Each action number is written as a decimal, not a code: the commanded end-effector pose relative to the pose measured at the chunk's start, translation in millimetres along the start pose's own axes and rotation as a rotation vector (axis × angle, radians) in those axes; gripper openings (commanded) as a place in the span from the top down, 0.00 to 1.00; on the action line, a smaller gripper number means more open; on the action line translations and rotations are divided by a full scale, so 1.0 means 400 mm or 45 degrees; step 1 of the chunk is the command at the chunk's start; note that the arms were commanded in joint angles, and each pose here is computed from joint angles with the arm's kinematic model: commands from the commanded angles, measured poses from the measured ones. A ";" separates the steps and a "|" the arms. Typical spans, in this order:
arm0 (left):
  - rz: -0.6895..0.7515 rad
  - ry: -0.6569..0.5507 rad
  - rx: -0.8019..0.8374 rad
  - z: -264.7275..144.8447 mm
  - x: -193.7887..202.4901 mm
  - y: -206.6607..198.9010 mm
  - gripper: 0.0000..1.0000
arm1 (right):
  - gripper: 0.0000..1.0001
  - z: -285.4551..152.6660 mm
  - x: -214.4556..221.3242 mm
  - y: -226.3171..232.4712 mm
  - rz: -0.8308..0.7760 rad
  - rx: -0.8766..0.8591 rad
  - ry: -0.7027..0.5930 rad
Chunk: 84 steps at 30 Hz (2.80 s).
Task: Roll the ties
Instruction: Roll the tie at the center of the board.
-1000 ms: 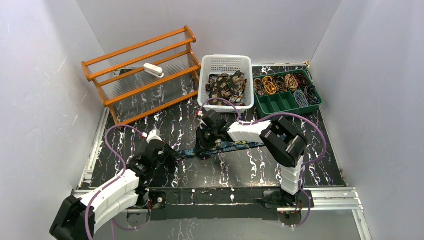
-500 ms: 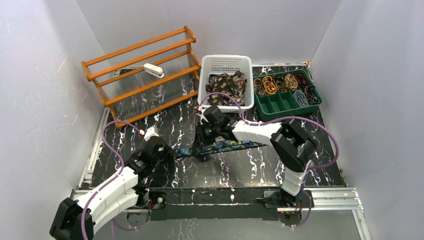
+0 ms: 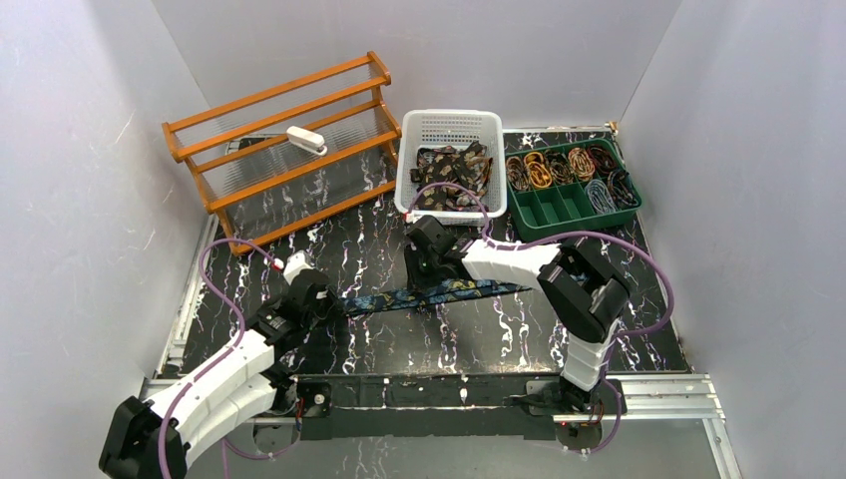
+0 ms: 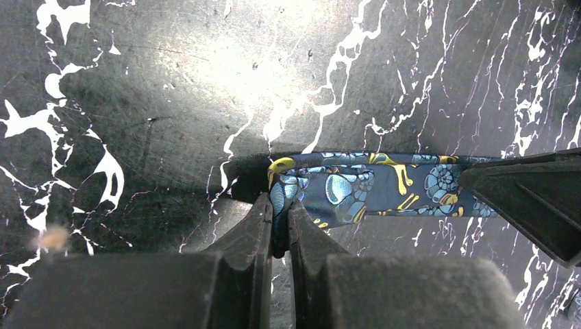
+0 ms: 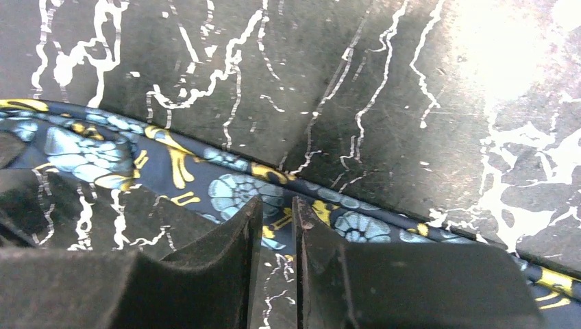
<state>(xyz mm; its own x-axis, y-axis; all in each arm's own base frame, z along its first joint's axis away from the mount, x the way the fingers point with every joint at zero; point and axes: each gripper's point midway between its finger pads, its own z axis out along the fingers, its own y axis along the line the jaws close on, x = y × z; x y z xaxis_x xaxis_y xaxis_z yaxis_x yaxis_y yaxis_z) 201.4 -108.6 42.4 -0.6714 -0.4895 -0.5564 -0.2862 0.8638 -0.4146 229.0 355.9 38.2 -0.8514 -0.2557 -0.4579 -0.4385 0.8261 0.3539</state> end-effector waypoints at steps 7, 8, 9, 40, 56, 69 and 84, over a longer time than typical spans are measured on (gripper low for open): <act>-0.017 -0.081 -0.062 -0.021 -0.051 0.005 1.00 | 0.70 0.017 0.076 -0.018 0.024 -0.006 0.128; -0.008 -0.088 -0.067 -0.024 -0.057 0.005 1.00 | 0.70 0.012 0.075 -0.015 0.029 -0.011 0.124; 0.000 -0.097 -0.074 -0.028 -0.064 0.004 1.00 | 0.70 0.009 0.075 -0.011 0.031 -0.020 0.122; 0.190 -0.113 -0.201 -0.038 -0.099 0.032 1.00 | 0.75 0.023 -0.043 0.312 0.225 -0.572 -0.073; 0.195 -0.108 -0.175 -0.048 -0.108 0.014 1.00 | 0.75 0.154 0.020 0.263 0.246 -0.440 0.059; 0.299 -0.111 -0.128 -0.065 -0.139 -0.041 1.00 | 0.75 0.138 0.000 0.297 0.229 -0.487 0.083; 0.459 -0.192 -0.232 -0.081 -0.145 -0.069 1.00 | 0.72 0.022 -0.084 0.298 0.196 -0.485 -0.050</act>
<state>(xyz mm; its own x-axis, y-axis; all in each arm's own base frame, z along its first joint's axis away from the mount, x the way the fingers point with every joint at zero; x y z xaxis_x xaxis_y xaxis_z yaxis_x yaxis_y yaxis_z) 221.6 -109.9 95.6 -0.6874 -0.1753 -0.7048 -0.1369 0.9843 -0.1114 195.8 476.1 45.6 -0.9299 -0.1682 -0.3272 -0.3577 0.6212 0.6972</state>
